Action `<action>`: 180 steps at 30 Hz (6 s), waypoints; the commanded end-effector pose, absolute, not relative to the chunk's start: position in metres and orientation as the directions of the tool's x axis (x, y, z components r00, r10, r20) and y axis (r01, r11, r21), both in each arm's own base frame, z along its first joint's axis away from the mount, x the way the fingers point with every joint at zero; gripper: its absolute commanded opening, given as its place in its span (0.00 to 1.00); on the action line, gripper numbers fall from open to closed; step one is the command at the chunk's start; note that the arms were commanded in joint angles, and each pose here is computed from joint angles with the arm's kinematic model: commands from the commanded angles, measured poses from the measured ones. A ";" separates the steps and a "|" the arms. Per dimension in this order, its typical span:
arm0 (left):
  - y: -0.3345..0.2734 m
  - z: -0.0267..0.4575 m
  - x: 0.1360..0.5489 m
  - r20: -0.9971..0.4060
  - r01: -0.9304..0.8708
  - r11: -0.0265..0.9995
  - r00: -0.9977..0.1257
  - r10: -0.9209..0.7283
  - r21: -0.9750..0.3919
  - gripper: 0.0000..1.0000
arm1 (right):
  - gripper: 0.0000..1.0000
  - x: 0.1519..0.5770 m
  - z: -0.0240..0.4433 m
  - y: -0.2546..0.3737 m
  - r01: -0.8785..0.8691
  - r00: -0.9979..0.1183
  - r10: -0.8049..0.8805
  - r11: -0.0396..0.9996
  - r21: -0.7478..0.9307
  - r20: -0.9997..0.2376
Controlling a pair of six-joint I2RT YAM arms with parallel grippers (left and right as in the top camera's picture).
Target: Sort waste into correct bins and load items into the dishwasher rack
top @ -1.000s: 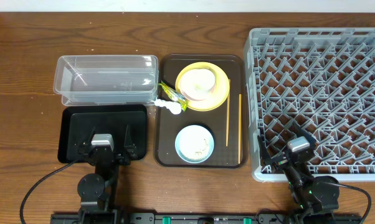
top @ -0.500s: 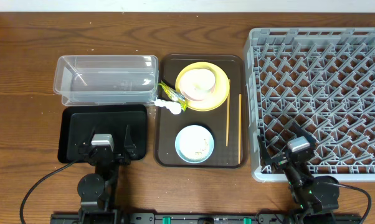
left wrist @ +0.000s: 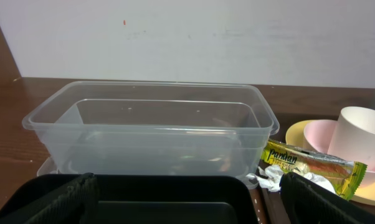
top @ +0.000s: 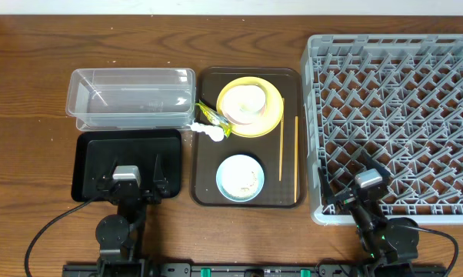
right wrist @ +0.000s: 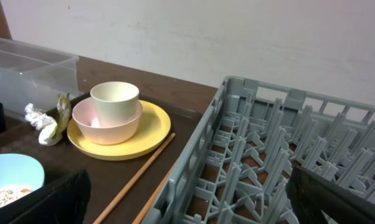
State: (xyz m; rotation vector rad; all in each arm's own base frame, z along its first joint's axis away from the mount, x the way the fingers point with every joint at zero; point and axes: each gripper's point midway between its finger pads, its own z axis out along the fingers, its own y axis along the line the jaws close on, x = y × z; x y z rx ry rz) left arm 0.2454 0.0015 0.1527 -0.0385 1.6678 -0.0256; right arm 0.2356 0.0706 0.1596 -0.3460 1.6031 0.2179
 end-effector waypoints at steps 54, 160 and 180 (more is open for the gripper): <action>-0.131 0.328 0.262 -0.671 0.441 0.571 -0.684 -0.286 -0.692 0.95 | 0.99 0.236 0.159 0.069 -0.343 -0.038 -0.087 0.937 -0.069 -0.995; -0.149 0.071 0.351 -0.525 -0.507 0.836 -0.663 -0.534 -0.210 0.45 | 0.99 0.236 0.159 0.069 -0.343 -0.038 -0.087 0.937 -0.069 -0.995; -0.157 0.053 0.363 -0.528 -0.505 0.835 -0.658 -0.537 -0.220 0.46 | 0.99 0.236 0.159 0.069 -0.343 -0.038 -0.087 0.937 -0.069 -0.996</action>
